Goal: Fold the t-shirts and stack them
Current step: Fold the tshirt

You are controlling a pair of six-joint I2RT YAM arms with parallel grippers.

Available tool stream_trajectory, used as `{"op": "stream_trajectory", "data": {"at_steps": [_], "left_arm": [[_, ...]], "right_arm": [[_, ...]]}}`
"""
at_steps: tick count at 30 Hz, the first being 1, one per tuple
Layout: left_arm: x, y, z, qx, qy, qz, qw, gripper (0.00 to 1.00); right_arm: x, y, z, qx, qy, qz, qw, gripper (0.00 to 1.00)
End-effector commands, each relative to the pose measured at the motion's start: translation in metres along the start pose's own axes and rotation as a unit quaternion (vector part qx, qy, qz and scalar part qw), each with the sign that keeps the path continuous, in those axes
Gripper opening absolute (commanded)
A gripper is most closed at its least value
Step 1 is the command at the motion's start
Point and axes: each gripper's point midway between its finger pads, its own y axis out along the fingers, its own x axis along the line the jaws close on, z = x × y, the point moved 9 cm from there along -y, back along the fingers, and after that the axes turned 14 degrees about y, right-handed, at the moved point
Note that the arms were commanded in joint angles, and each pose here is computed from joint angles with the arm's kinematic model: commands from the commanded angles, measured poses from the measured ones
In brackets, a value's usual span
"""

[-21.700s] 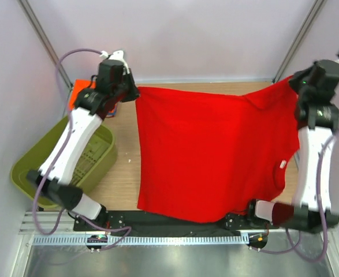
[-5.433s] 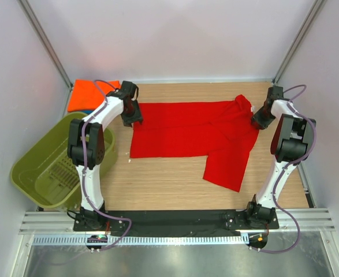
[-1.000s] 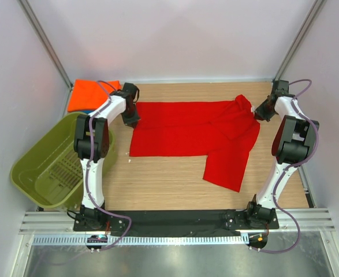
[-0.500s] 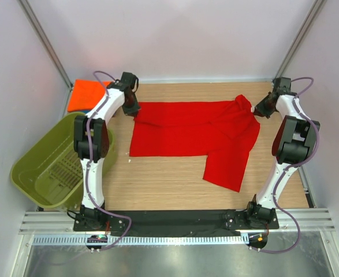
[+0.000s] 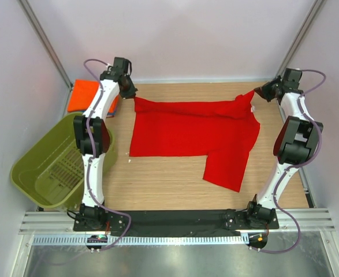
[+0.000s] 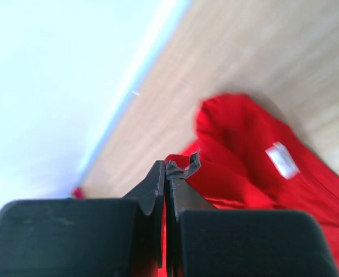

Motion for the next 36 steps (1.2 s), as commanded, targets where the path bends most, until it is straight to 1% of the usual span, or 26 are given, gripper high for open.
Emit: {"op": "stream_trajectory", "data": {"at_steps": [1,3,4,8,11,14,15,18,22,36], "left_arm": [[0.002,0.004,-0.023,-0.042,-0.035,0.056,0.997,0.00],[0.001,0.007,-0.028,-0.051,-0.050,0.074,0.995,0.00],[0.002,0.009,-0.034,-0.063,-0.056,0.090,0.992,0.00],[0.005,0.012,-0.046,-0.092,-0.081,0.107,0.987,0.00],[0.005,0.010,-0.051,-0.104,-0.087,0.111,0.985,0.00],[0.007,0.007,-0.055,-0.116,-0.092,0.109,0.983,0.00],[0.008,0.006,-0.056,-0.119,-0.093,0.106,0.983,0.00],[0.009,0.002,-0.060,-0.130,-0.093,0.098,0.982,0.00],[0.012,-0.003,-0.063,-0.140,-0.092,0.079,0.983,0.00],[0.016,-0.022,-0.076,-0.173,-0.087,0.053,0.980,0.00]], "right_arm": [[0.049,-0.010,-0.018,-0.028,0.016,-0.136,0.990,0.01],[0.057,-0.010,-0.022,-0.034,0.016,-0.157,0.987,0.01],[0.063,-0.009,-0.025,-0.040,0.011,-0.181,0.983,0.01],[0.084,-0.015,-0.035,-0.060,-0.017,-0.229,0.971,0.01],[0.094,-0.021,-0.036,-0.070,-0.035,-0.262,0.962,0.01],[0.099,-0.026,-0.038,-0.093,-0.046,-0.286,0.953,0.01],[0.105,-0.032,-0.040,-0.105,-0.055,-0.307,0.944,0.01],[0.112,-0.041,-0.042,-0.126,-0.070,-0.330,0.933,0.01],[0.120,-0.053,-0.040,-0.153,-0.088,-0.345,0.922,0.01],[0.146,-0.086,-0.040,-0.205,-0.139,-0.383,0.890,0.01]]}}
